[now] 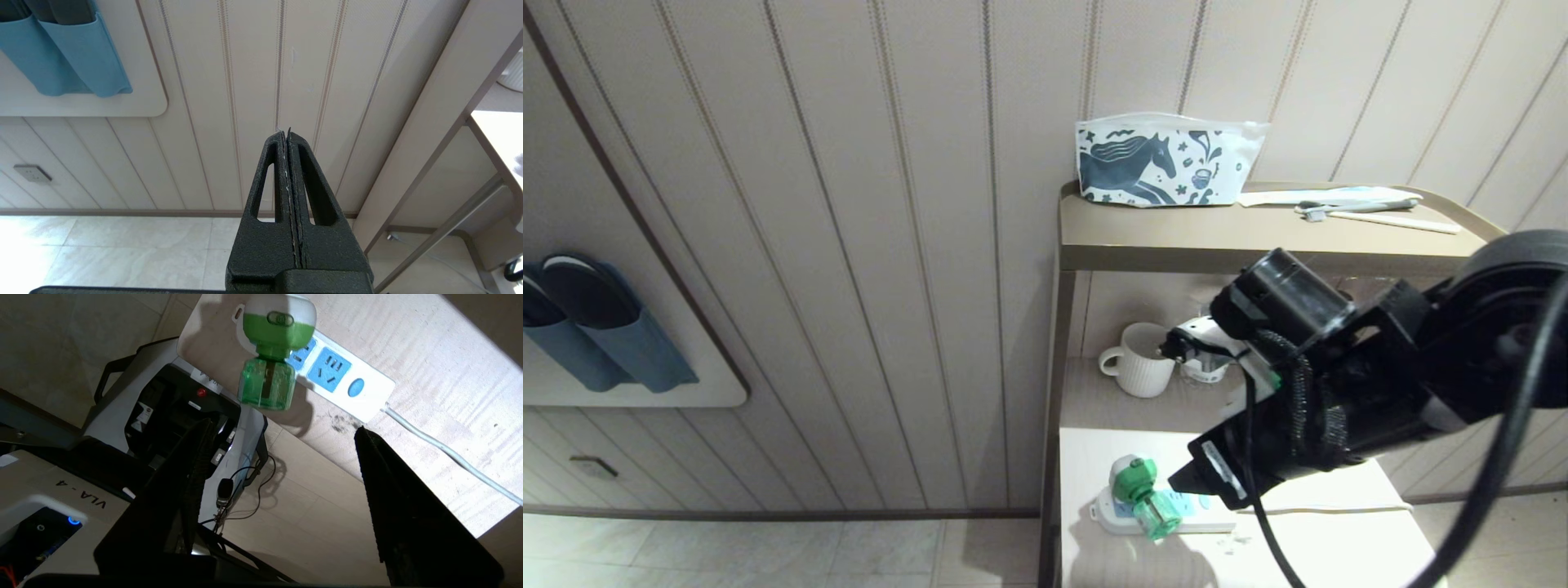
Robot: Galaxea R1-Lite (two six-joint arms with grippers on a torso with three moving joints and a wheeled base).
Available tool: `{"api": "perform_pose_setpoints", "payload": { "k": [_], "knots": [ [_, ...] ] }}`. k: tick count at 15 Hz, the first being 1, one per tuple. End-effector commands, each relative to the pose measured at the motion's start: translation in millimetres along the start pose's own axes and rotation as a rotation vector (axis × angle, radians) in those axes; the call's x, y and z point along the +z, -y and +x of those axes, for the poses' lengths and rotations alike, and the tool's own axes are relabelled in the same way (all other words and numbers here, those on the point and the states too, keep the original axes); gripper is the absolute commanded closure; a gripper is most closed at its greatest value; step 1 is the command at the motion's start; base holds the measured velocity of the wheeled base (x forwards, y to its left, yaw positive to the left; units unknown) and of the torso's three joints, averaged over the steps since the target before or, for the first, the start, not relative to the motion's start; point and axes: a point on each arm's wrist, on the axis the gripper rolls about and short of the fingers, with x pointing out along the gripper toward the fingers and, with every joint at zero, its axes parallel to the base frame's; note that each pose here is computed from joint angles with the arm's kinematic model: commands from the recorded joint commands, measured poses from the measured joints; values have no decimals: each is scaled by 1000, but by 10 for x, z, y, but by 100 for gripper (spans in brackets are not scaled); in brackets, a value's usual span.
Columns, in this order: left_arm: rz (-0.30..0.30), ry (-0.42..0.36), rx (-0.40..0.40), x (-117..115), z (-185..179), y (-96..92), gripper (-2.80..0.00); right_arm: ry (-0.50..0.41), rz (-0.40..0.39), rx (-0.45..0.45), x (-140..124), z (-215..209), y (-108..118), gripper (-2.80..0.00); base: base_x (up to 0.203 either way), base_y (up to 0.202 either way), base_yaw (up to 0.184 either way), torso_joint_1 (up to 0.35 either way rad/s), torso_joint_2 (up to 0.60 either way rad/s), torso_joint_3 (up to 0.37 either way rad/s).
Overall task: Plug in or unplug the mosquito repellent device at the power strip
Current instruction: Hold the socket with your left hand and unplug it with your right hand
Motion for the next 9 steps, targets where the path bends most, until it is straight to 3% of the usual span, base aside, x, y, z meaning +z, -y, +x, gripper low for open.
{"api": "perform_pose_setpoints", "payload": {
  "k": [1, 9],
  "knots": [
    [0, -1, 0, 1, 1, 0, 0, -84, -30, -5, 143, 411, -87, -280, 0, 0, 0, 0, 0, 0],
    [0, -2, 0, -1, 1, 0, 0, -164, -102, -8, 294, 930, -125, -280, 0, 0, 0, 0, 0, 0]
  ]
}}
